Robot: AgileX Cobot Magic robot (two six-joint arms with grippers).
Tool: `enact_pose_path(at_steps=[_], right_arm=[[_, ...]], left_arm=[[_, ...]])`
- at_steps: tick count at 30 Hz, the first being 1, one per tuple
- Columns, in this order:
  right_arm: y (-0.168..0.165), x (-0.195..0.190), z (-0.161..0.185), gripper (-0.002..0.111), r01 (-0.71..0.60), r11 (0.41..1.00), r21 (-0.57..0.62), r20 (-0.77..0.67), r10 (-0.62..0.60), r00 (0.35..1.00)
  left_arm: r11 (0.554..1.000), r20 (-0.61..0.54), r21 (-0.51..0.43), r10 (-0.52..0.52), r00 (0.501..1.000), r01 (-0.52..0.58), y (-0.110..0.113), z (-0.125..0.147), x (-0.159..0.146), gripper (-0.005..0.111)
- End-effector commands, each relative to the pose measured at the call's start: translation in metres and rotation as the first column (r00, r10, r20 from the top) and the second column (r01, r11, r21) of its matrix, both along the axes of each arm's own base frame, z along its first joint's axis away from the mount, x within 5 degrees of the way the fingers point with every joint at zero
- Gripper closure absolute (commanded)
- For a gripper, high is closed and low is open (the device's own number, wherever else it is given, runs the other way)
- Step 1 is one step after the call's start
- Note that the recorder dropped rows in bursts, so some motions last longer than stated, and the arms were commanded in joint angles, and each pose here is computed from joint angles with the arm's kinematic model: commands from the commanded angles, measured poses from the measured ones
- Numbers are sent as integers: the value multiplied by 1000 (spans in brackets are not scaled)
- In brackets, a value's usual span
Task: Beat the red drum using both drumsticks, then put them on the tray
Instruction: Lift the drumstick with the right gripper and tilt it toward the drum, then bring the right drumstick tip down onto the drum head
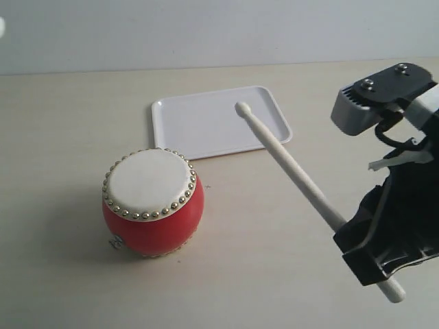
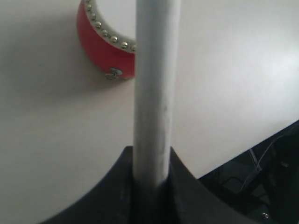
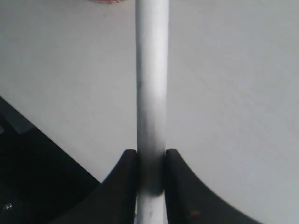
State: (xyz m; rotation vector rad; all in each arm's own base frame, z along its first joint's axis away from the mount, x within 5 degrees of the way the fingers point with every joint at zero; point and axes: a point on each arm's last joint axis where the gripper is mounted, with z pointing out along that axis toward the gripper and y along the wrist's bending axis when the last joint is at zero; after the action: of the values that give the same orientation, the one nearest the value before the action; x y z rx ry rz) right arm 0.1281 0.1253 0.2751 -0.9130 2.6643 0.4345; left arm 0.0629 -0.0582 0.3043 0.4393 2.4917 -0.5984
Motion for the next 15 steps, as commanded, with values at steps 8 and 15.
enact_pose_path(at_steps=[8,15], right_arm=[[21,11,-14,108,-71,997,13,-75,72,995],[46,20,0,108,-104,994,-12,-97,103,990]], left_arm=[[989,15,139,52,999,-54,25,-11,-22,107],[982,70,186,15,997,-28,30,-12,-24,107]])
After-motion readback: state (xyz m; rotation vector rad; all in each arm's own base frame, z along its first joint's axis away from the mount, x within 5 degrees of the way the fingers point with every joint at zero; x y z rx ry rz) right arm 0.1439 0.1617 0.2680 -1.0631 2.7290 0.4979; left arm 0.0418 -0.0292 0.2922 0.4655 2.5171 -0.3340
